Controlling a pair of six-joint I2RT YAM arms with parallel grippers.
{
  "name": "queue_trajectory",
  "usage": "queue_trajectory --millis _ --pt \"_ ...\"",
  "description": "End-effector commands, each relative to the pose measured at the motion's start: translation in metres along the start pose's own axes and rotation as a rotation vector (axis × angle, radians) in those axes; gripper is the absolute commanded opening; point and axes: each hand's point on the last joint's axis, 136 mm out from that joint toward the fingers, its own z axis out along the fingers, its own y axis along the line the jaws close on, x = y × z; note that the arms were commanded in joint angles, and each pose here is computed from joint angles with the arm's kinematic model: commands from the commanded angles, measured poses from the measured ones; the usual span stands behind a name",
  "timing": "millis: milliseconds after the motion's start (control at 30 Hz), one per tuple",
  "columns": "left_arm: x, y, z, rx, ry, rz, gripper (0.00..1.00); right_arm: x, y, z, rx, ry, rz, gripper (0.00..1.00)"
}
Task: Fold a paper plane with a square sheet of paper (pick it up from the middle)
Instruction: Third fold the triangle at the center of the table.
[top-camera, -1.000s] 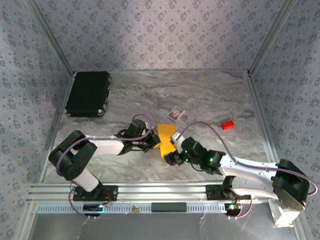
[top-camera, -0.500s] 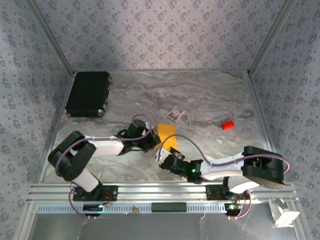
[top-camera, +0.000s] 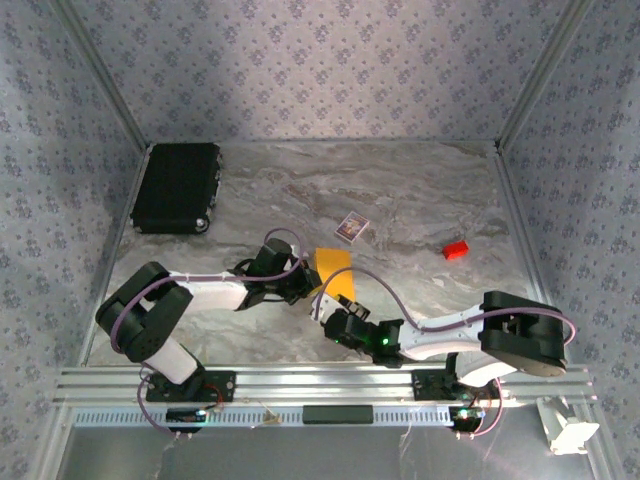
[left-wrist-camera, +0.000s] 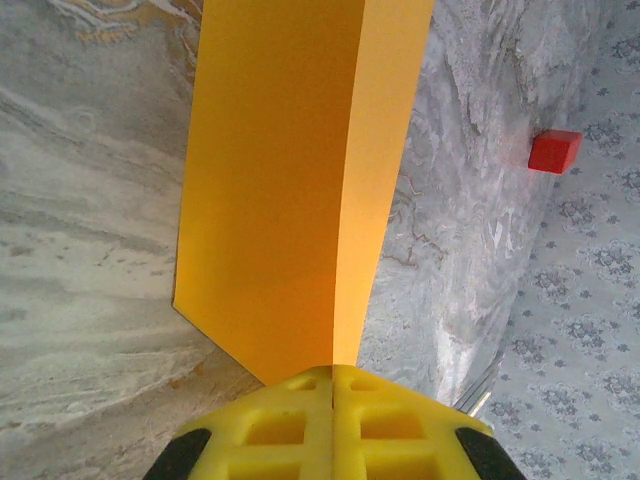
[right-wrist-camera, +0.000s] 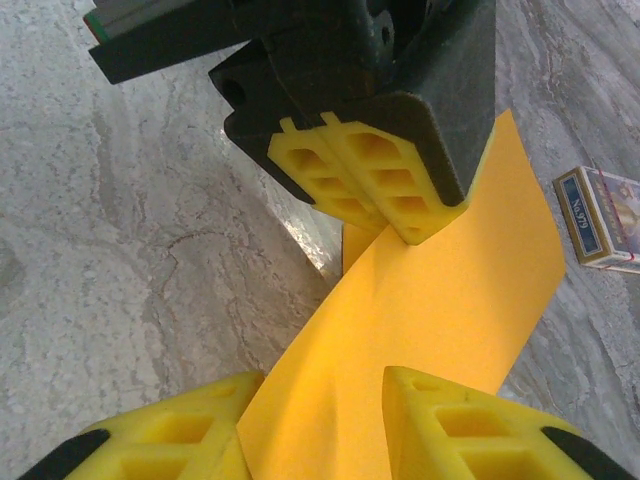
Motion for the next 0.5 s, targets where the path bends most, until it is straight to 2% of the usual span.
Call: queue_trajectory --millis 0,333,467 --pt "0.0016 -0.0068 -0.0003 0.013 0.003 0.008 0.00 -0.0051 -0.0016 -0.0014 0.014 -0.019 0.032 0.35" --pt "0.0015 -0.0058 0.0014 0.010 0.004 0.011 0.00 -0.0048 -0.0010 -0.0035 -0.009 -0.029 0.064 0.29" --pt "0.0016 -0.0045 0.0021 0.008 0.005 0.012 0.00 -0.0024 -0.0025 -0.0034 -0.020 -0.021 0.077 0.21"
